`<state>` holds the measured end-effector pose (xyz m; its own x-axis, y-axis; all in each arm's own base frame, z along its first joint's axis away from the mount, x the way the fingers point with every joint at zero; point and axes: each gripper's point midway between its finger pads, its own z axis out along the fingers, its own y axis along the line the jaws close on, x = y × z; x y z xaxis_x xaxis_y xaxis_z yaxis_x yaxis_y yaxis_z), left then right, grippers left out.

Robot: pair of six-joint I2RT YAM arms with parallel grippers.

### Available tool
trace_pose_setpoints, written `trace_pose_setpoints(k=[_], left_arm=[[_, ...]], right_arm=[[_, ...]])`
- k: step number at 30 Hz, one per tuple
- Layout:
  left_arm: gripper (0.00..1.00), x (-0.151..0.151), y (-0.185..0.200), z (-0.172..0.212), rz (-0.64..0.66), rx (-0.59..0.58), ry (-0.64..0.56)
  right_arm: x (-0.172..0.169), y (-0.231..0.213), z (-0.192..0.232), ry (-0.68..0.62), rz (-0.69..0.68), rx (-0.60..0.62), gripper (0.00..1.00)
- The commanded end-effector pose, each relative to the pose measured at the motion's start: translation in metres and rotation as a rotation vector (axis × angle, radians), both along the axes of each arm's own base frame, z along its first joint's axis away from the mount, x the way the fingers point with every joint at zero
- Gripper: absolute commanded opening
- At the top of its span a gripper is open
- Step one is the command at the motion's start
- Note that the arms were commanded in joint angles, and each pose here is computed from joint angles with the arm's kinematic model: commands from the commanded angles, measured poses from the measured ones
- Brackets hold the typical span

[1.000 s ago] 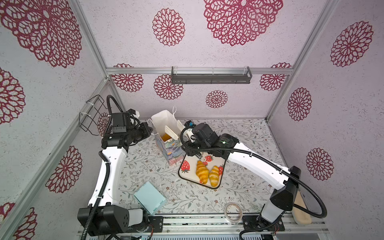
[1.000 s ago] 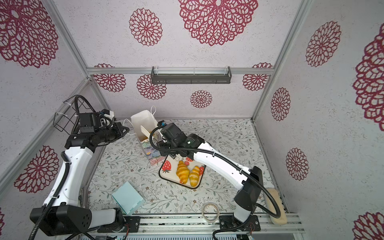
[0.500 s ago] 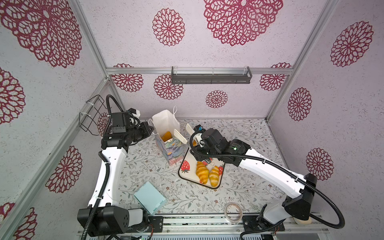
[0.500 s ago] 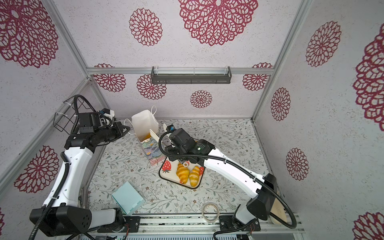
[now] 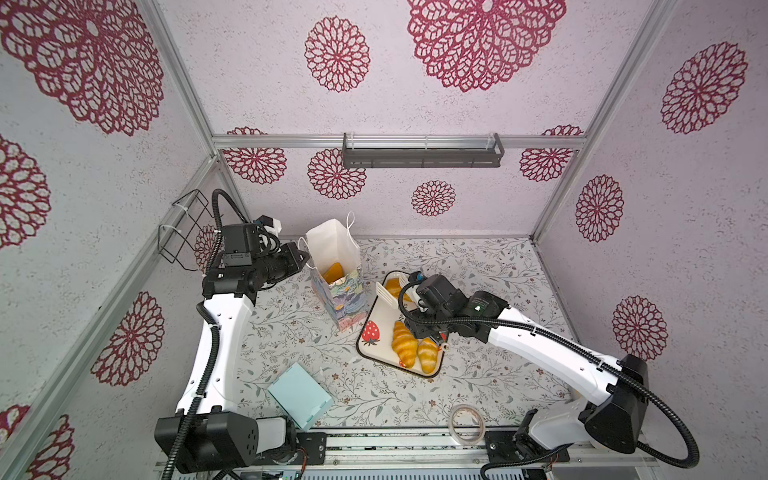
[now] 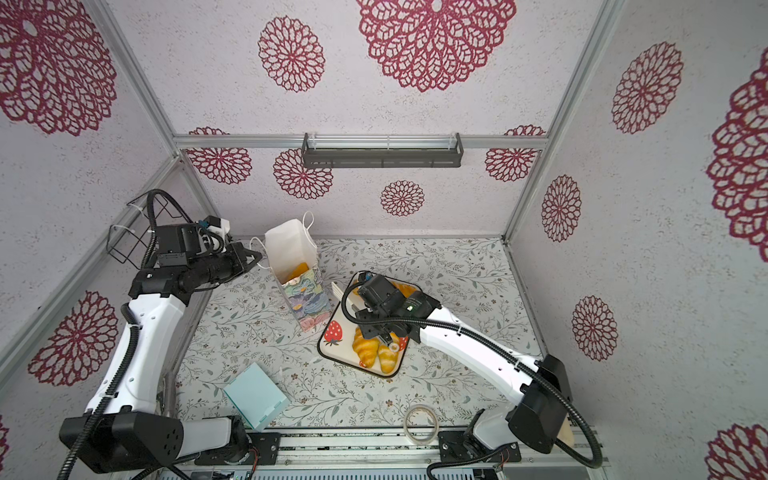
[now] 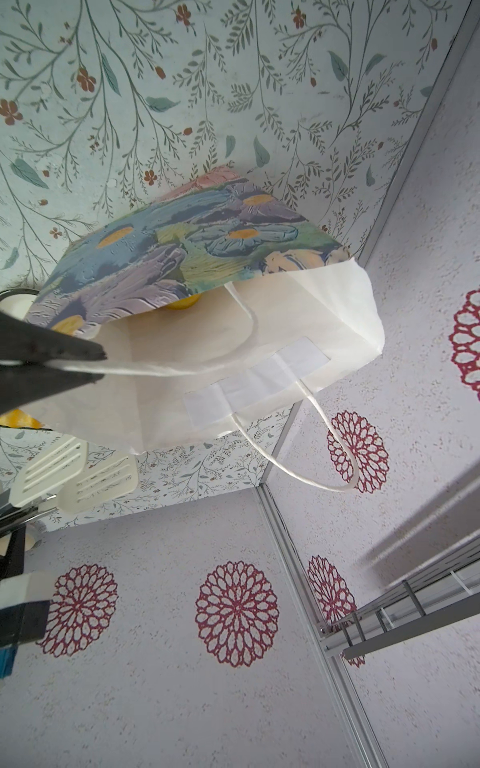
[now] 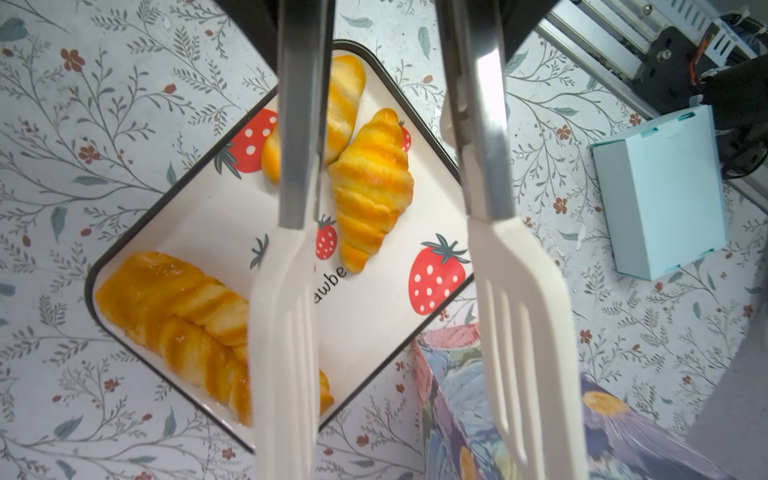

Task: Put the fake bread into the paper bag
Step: 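Open the right tongs and withdraw them from the bag over the tray, then lower the right tongs onto the tray and pinch another striped croissant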

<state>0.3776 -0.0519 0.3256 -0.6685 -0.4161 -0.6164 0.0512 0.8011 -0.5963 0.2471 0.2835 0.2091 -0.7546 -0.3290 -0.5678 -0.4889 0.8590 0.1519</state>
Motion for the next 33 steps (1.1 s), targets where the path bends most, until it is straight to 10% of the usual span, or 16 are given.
trace_pose_setpoints(k=[1,33], left_arm=[[0.0,0.0,0.0,0.01,-0.007,-0.013,-0.037],[0.0,-0.001,0.006,0.006,0.024,0.022,-0.029]], right_arm=[[-0.005,-0.008,0.01,0.005,-0.028,0.037,0.55],[-0.056,-0.039,-0.061,0.28,0.006,-0.153,0.56]])
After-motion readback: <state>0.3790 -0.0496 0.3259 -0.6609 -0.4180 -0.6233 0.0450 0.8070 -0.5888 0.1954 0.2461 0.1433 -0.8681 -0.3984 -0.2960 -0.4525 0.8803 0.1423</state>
